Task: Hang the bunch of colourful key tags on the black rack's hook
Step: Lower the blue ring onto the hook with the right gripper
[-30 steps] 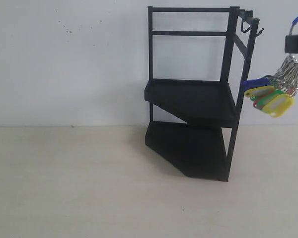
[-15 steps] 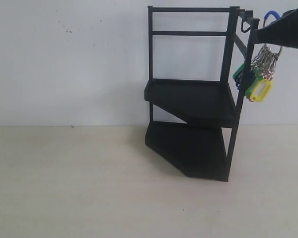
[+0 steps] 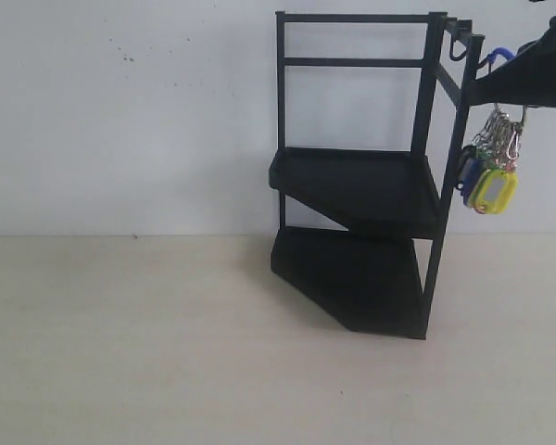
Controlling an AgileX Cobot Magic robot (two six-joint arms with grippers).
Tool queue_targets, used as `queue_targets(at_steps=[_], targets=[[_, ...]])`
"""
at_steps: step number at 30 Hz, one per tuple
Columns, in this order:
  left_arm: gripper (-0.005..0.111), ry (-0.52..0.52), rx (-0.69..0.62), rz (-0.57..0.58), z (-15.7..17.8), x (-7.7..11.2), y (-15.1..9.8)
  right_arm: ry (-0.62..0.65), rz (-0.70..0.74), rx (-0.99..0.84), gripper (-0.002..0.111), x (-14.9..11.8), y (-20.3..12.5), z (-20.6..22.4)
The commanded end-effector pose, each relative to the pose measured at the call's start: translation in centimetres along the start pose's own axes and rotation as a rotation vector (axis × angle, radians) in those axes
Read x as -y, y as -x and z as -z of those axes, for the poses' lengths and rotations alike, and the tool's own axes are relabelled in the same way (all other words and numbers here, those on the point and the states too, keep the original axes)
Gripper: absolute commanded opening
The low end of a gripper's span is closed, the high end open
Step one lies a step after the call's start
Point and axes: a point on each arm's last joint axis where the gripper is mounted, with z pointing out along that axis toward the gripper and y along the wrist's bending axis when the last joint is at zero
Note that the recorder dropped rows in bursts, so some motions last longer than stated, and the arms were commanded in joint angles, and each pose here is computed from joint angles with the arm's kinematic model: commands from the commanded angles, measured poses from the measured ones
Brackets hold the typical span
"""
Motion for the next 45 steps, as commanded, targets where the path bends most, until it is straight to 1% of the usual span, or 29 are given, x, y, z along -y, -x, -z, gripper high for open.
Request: queue_targets(at_steps=[1,9,18,20,24,33,38,45], targets=[[0.004,0.003,0.006,0.002,0.0,0.0,0.1,-0.009,0.032,0.018,0.000,0.2,0.4,0.1],[0.004,0.003,0.006,0.002,0.0,0.0,0.1,-0.023,0.032,0.086,0.000,0.4,1.2,0.2],[0.004,0.003,0.006,0.002,0.0,0.0,0.1,-0.027,0.039,0.107,0.000,0.5,1.6,0.2],[0.004,0.003,0.006,0.002,0.0,0.0,0.1,-0.023,0.039,0.082,0.000,0.5,1.4,0.2],[0.004,0.003,0.006,0.002,0.0,0.0,0.1,-0.015,0.096,0.041,0.000,0.4,1.0,0.2],[0.004,0.003,0.006,0.002,0.0,0.0,0.1,-0.024,0.111,0.074,0.000,0.4,1.3,0.2],[0.004,0.003,0.006,0.002,0.0,0.0,0.1,-0.013,0.215,0.030,0.000,0.3,0.9,0.2],[0.004,0.003,0.006,0.002,0.0,0.0,0.1,-0.014,0.232,0.034,0.000,0.3,0.9,0.2]])
